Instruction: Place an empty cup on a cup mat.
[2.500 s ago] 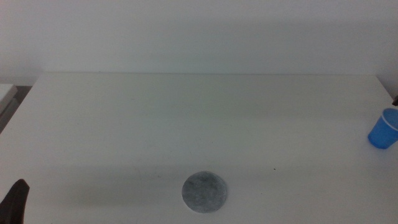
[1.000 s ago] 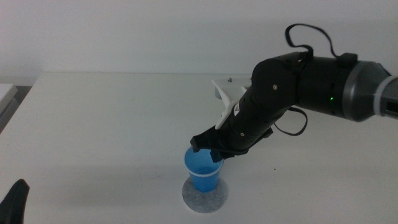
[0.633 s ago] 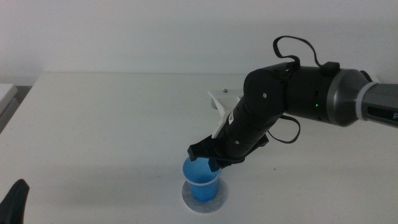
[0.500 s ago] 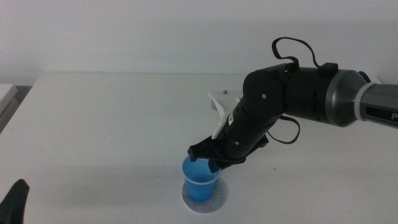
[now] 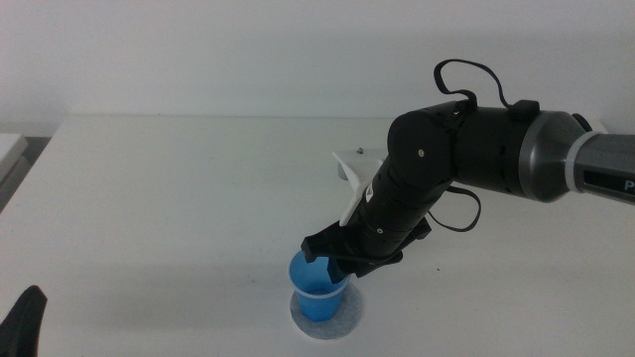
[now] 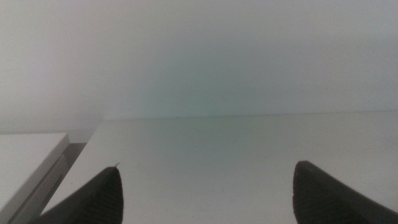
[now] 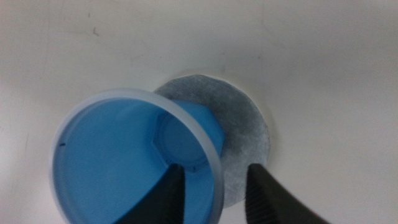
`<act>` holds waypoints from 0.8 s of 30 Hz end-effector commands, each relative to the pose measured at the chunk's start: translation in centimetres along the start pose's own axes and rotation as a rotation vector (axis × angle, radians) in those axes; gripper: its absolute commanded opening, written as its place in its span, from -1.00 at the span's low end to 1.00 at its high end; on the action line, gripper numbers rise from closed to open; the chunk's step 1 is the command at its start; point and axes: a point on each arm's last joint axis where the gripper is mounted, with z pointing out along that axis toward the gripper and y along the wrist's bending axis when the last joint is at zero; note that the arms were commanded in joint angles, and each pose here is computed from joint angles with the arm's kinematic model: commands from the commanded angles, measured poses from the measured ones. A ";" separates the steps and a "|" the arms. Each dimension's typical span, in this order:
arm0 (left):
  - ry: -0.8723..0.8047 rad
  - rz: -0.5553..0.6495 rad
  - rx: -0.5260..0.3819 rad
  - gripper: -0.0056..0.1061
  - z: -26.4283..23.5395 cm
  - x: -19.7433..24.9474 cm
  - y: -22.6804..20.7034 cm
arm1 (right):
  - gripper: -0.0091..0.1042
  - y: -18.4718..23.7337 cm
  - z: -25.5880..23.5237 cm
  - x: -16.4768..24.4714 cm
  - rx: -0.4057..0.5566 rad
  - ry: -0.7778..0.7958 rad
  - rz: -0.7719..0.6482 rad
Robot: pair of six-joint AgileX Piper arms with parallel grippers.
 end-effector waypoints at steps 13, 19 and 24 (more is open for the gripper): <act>-0.017 -0.003 0.002 0.78 0.0 -0.1 0.0 | 0.14 0.9 -1.6 -1.0 -0.036 -0.025 -0.046; -0.017 -0.003 0.002 0.78 0.0 -0.1 0.0 | 0.37 1.8 -4.1 -1.7 -0.046 0.017 -0.124; -0.017 -0.003 0.002 0.78 0.0 -0.1 0.0 | 0.37 2.9 -9.7 -2.1 -0.058 -0.056 -0.258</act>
